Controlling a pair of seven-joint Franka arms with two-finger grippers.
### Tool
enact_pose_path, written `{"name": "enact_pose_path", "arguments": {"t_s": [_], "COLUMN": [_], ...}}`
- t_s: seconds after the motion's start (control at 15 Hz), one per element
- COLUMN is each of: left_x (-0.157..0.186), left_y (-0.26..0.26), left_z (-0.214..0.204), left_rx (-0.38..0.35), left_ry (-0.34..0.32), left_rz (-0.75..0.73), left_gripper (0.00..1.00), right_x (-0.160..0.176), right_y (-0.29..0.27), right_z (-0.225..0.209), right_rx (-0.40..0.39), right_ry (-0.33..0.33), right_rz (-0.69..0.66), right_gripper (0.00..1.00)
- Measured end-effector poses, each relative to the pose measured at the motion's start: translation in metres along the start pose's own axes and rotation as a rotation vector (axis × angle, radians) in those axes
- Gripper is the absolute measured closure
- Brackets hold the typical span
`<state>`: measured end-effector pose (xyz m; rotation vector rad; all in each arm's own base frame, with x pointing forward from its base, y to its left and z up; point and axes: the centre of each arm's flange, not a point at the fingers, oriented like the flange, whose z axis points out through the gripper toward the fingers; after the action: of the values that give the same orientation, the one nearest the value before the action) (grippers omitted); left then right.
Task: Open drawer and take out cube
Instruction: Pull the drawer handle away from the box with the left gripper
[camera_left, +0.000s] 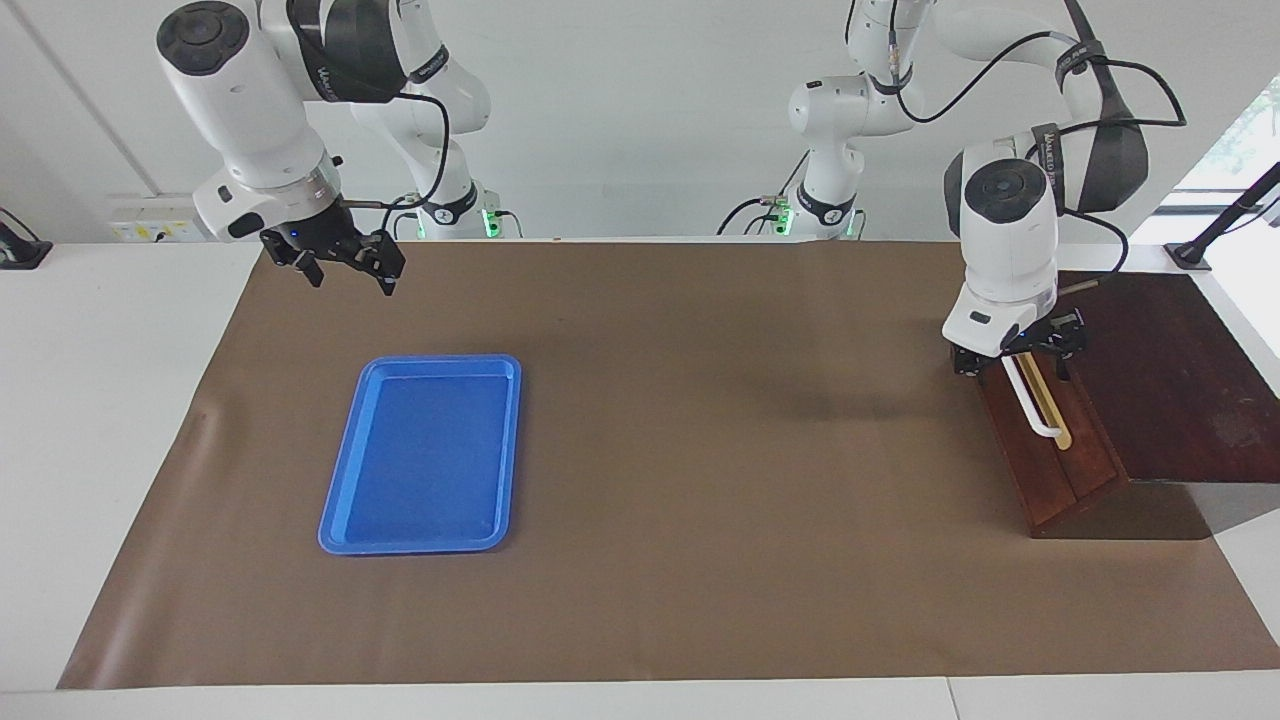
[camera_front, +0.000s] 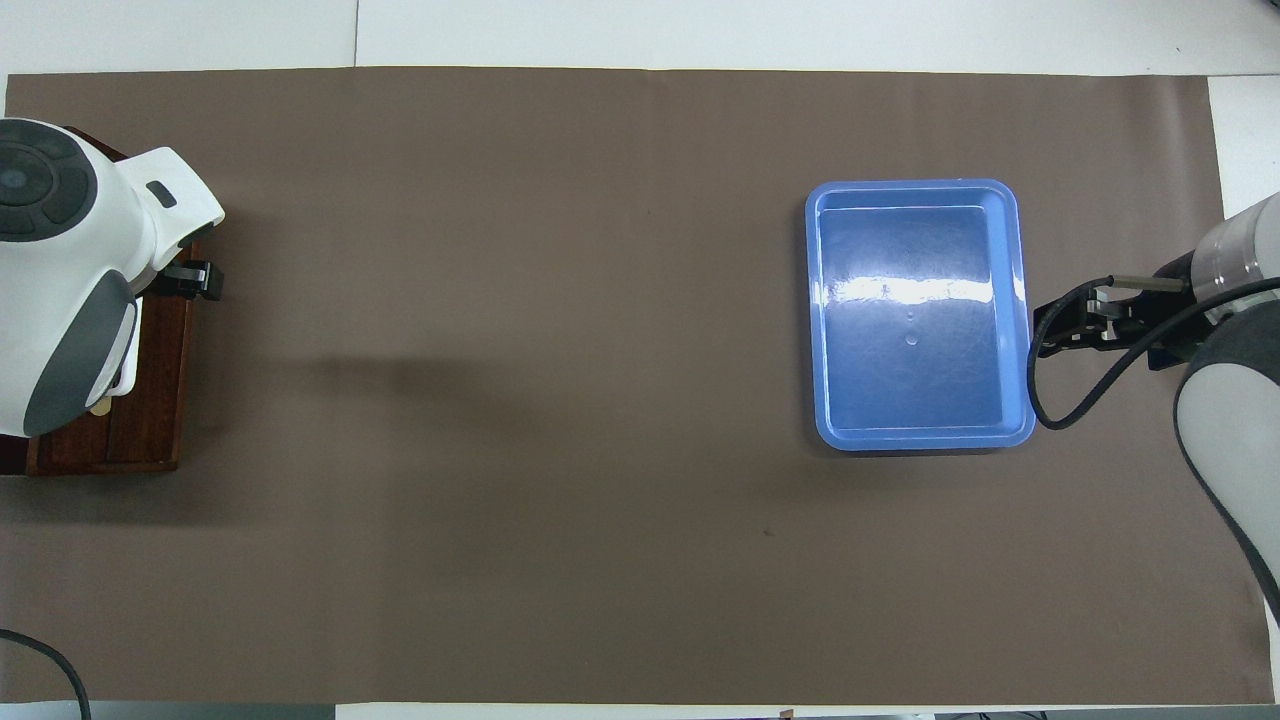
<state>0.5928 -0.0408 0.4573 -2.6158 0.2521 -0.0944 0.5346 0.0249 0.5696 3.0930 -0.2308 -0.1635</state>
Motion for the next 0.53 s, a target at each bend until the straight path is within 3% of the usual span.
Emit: {"name": "enact_pose_path", "arguments": {"t_s": [0.53], "left_x": [-0.001], "left_y": [0.018], "left_z": [0.032], "left_rx": [0.014], "left_ry": [0.027], "left_rz": [0.028], "left_gripper": [0.0], "right_x": [0.0], "right_y": [0.0], "right_z": [0.0], "right_rx": [0.0], "right_ry": [0.0], "right_rz": [0.0], "right_gripper": [0.0]}}
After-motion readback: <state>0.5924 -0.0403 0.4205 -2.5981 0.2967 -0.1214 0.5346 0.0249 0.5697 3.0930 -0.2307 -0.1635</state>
